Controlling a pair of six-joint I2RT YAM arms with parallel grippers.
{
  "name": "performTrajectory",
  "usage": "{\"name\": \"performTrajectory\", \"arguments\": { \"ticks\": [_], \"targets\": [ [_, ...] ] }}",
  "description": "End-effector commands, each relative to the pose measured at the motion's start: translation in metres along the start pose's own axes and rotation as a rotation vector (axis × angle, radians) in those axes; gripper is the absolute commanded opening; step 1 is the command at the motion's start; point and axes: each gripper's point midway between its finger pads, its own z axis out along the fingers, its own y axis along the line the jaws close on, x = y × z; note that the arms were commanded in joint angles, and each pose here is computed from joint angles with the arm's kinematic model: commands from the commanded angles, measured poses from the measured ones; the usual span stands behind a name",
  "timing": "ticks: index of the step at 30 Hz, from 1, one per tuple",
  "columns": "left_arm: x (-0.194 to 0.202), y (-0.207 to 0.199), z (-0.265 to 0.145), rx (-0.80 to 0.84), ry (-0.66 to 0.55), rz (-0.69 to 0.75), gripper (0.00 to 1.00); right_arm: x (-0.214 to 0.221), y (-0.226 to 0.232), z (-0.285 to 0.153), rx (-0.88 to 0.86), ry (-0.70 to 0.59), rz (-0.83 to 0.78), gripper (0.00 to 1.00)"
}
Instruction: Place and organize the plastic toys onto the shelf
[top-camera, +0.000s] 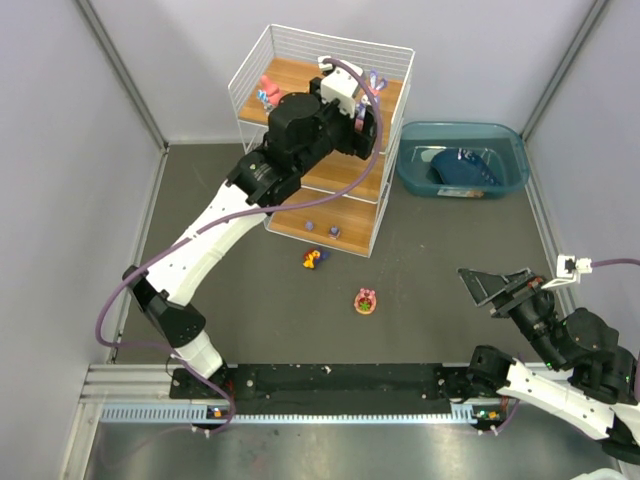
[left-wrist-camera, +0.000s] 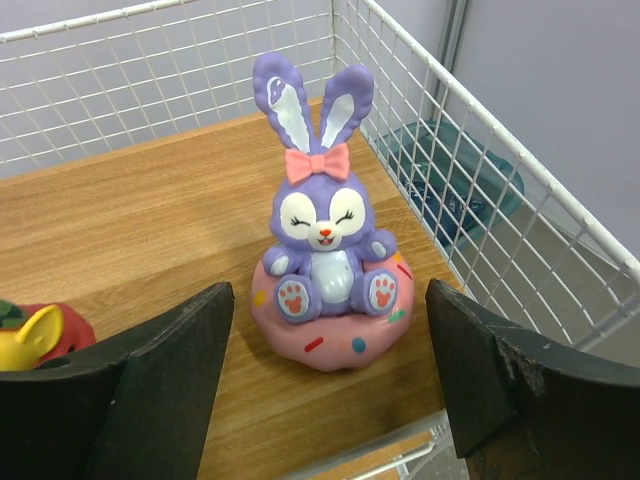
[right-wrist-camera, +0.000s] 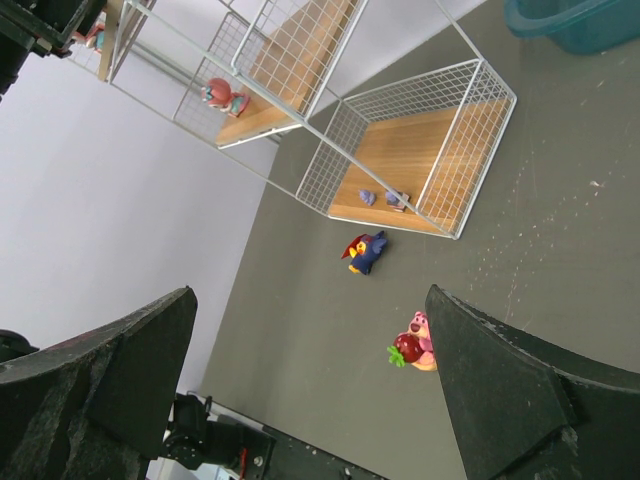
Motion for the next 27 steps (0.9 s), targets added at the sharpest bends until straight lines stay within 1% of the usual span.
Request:
{"name": "performTrajectory", "arguments": {
  "ticks": [1,14,15,22,23,27],
  "targets": [
    [-0.041,0.006,-0.025,-0.011,-0.118,-0.017,0.84,-0.015,0.002,-0.011,-0.036,-0.043,0.057,0.99],
    [-0.045,-0.003,-0.044,0.048,-0.143,-0.027,0.86,-0.012,0.003,-0.010,-0.040,-0.033,0.071,0.99],
    [-0.046,-0.004,-0.048,0.051,-0.146,-0.053,0.86,-0.012,0.003,-0.010,-0.040,-0.033,0.071,0.99],
    [-0.047,-0.010,-0.066,0.088,-0.161,-0.082,0.85,-0.010,0.002,-0.009,-0.034,-0.031,0.074,0.99],
    [-0.048,-0.016,-0.069,0.120,-0.168,-0.087,0.85,-0.010,0.002,-0.009,-0.036,-0.030,0.073,0.99],
    [-0.046,-0.022,-0.085,0.163,-0.183,-0.099,0.85,-0.010,0.002,-0.009,-0.037,-0.031,0.077,0.99]
  ]
}}
